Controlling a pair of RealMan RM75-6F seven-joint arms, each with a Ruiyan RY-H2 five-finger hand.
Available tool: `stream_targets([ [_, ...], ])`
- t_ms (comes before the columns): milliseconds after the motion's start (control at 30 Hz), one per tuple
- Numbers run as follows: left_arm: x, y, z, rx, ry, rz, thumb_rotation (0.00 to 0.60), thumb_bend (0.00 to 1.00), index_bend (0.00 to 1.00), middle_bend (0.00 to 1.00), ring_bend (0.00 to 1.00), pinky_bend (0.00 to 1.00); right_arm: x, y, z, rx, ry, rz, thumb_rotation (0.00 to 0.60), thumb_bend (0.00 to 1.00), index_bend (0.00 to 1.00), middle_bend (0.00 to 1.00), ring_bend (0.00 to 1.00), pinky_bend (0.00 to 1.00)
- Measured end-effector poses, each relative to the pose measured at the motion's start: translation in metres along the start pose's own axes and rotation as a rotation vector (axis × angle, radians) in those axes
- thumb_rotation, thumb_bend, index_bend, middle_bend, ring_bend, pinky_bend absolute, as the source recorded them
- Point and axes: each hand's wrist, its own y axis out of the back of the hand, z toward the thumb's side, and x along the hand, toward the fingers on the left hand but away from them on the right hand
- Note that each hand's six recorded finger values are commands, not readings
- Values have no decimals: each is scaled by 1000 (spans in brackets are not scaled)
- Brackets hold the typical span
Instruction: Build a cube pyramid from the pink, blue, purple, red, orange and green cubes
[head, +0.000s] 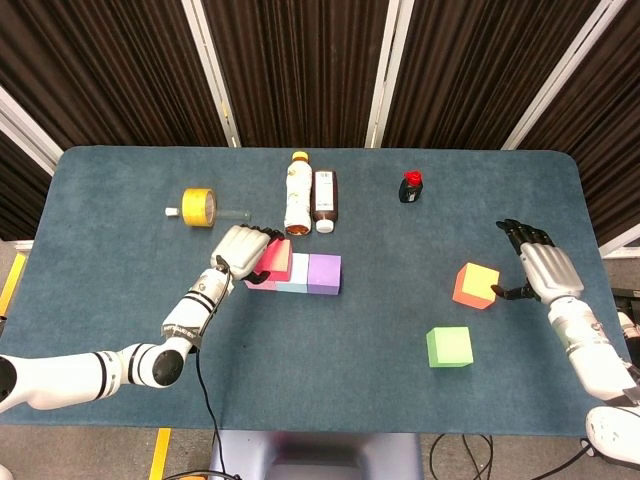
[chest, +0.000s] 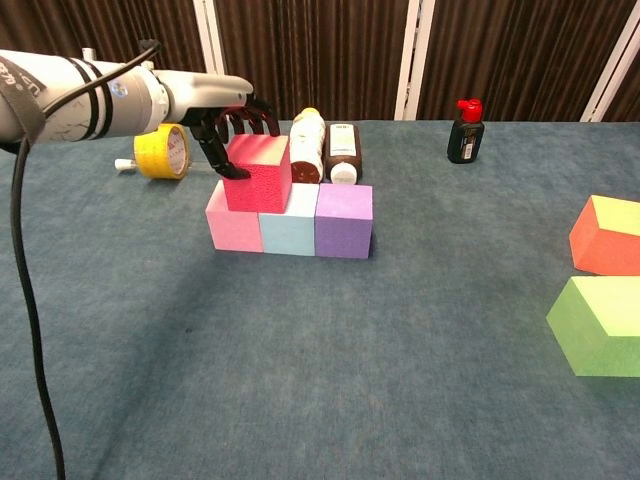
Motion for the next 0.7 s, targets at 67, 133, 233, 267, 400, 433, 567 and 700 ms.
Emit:
stream_targets([
  [67,-1,0,1,3,0,1,600,366,267,328,328,284,0,0,0,-2,0,-1,600,318,66,125,35,156],
  [133,-1,0,1,3,1,1,600,365,256,318,328,284,0,0,0,-2,0,-1,600,318,66,126,35,156],
  [233,-1,0,2,7,1,2,600,365,241,302,327,283,1,0,-1,-5,-1,-1,600,318,65,125,35,152],
  [267,-1,0,2,8,1,1,600,365,238,299,326,283,1,0,-1,-5,-1,-2,600,318,65,125,35,151],
  [400,-1,0,2,14,3,0,600,368,220,278,308,282,1,0,-1,-8,-1,-3,600,318,64,125,35,150],
  [433,-1,0,3,16,3,0,600,368,213,273,306,281,1,0,-1,-8,-1,-3,600,318,61,125,35,149],
  [567,0,0,4,18,4,-1,600,368,189,258,298,280,1,0,-2,-11,-3,-4,600,318,51,125,35,145],
  [700,0,0,4,21,4,-1,600,367,164,237,287,279,0,0,-4,-14,-5,-3,600,318,34,125,31,140],
])
